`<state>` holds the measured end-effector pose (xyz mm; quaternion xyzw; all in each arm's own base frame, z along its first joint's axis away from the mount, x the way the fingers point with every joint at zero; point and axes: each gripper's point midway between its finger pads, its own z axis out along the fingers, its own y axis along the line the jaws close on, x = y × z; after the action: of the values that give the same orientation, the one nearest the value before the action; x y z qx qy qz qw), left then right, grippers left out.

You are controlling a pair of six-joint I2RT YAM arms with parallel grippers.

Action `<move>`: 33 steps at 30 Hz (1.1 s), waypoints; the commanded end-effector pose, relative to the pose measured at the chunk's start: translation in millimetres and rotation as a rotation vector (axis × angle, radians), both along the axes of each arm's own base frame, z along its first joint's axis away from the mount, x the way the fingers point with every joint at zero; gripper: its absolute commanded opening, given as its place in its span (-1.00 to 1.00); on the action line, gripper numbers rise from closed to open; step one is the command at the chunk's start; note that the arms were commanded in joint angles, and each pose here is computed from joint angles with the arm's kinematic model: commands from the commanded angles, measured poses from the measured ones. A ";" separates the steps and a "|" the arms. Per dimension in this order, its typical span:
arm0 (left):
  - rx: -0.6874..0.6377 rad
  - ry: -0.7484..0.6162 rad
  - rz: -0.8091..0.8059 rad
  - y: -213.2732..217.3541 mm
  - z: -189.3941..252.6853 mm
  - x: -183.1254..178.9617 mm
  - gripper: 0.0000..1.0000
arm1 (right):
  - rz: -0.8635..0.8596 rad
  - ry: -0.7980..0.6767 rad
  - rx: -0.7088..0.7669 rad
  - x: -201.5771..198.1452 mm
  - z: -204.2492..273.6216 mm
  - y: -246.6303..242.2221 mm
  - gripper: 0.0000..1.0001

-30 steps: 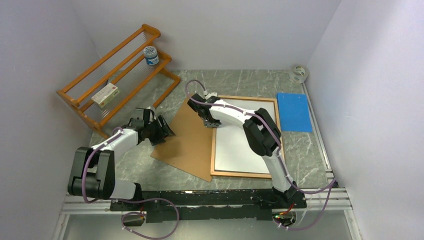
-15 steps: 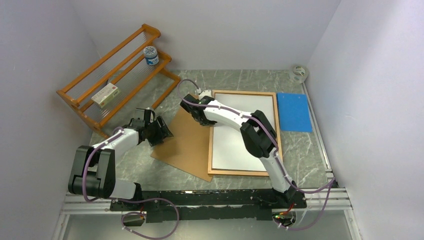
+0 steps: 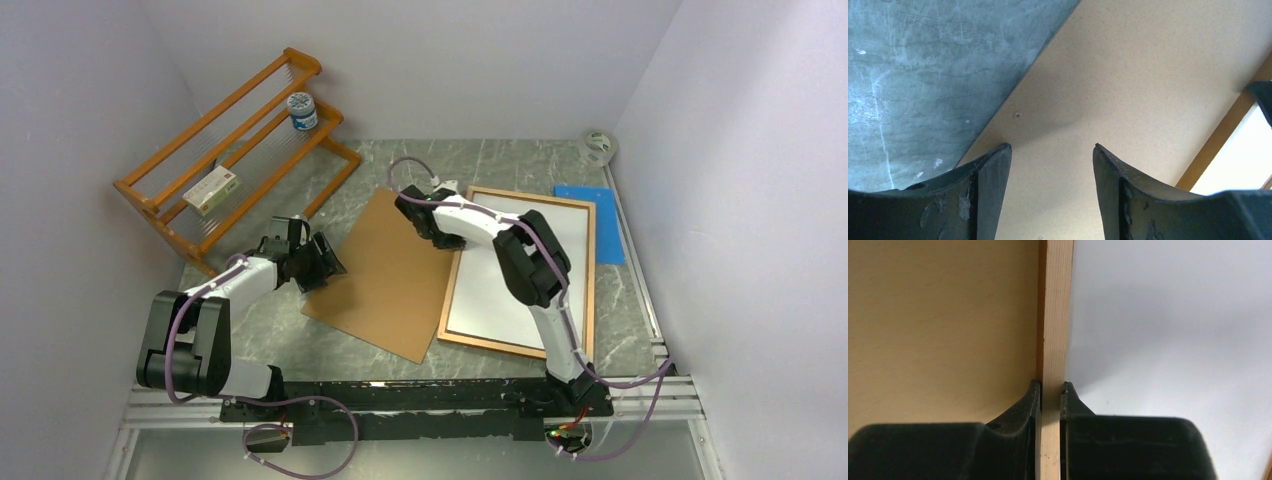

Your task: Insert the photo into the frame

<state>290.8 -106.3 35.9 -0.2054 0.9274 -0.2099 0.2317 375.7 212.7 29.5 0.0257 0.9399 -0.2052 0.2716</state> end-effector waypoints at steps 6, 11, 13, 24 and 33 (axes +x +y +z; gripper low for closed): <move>0.004 -0.012 0.001 -1.7 5.3 12.7 0.36 | -0.013 -0.059 0.002 5.2 25.7 -50.2 -1.00; 0.012 -0.050 0.010 -1.9 19.6 31.8 0.43 | -0.049 -0.028 0.020 -1.8 14.3 -58.1 -0.80; 0.017 -0.066 0.013 -1.8 25.4 41.0 0.48 | -0.056 -0.032 0.042 -3.0 15.4 -58.9 -0.65; 0.098 -0.171 -0.068 -1.5 52.6 99.2 0.84 | -0.078 -0.143 0.250 -4.7 75.2 -41.4 0.21; 0.105 -0.132 -0.204 -11.1 33.5 120.2 0.87 | -0.118 -0.083 0.644 -36.0 51.9 20.9 0.22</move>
<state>403.8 -114.2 73.2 -0.1190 0.9295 -0.1927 0.2912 352.3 194.8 94.0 0.1303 0.9428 -0.0123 0.3066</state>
